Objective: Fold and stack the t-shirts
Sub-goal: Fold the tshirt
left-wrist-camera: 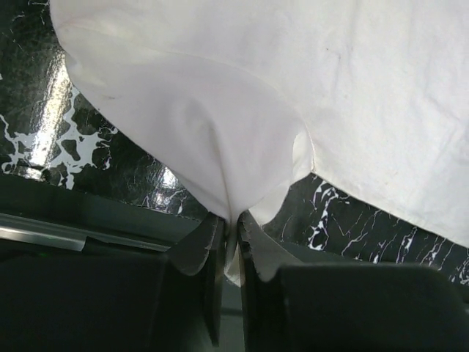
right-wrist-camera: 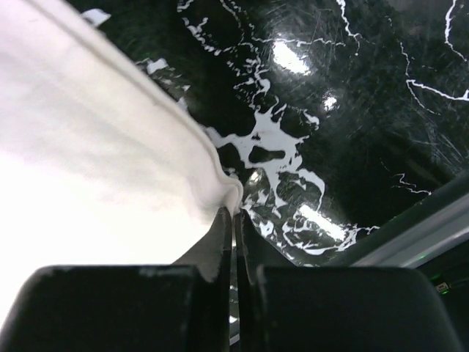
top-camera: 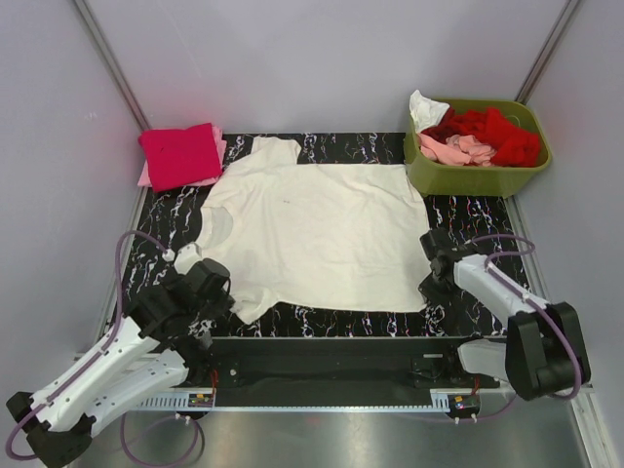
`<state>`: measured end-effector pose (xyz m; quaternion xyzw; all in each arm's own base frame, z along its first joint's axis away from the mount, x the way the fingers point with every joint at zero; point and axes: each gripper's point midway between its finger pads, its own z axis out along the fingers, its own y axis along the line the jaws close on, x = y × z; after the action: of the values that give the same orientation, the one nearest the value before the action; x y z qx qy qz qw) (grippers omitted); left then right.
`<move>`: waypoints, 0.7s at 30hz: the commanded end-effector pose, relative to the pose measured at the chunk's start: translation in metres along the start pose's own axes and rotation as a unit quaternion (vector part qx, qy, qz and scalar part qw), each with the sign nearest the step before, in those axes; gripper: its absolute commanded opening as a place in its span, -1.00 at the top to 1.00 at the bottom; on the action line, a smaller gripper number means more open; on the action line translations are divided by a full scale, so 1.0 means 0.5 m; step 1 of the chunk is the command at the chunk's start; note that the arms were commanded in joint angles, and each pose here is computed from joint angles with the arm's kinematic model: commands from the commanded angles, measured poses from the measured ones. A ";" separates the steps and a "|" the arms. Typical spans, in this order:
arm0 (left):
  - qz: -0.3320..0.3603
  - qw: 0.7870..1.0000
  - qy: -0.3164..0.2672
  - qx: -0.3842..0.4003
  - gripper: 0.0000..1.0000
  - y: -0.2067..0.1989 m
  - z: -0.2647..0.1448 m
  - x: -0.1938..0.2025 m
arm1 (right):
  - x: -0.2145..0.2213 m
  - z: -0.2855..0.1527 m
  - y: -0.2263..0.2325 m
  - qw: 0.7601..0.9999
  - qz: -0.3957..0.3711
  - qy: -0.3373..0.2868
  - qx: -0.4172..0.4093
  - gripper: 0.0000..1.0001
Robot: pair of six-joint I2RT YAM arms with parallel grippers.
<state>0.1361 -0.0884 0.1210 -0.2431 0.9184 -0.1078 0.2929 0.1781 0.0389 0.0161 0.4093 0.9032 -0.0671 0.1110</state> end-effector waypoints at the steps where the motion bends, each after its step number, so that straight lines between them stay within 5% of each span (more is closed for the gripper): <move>1: 0.013 1.000 -0.019 0.003 0.71 -0.004 -0.039 -0.034 | -0.006 -0.039 0.010 0.998 0.000 -0.017 -0.054 1.00; 11: 0.015 0.999 0.034 0.028 0.77 0.001 -0.060 0.009 | -0.048 -0.214 -0.001 0.987 0.026 -0.061 -0.143 1.00; 21: 0.045 0.996 0.073 0.017 0.76 0.005 -0.072 0.029 | -0.047 -0.272 -0.051 0.983 0.048 -0.080 -0.159 1.00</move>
<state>0.1063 -0.0896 0.1337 -0.2055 0.9417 -0.1206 0.2376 0.1658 0.0405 0.1454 0.4132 0.8739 0.0614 0.2487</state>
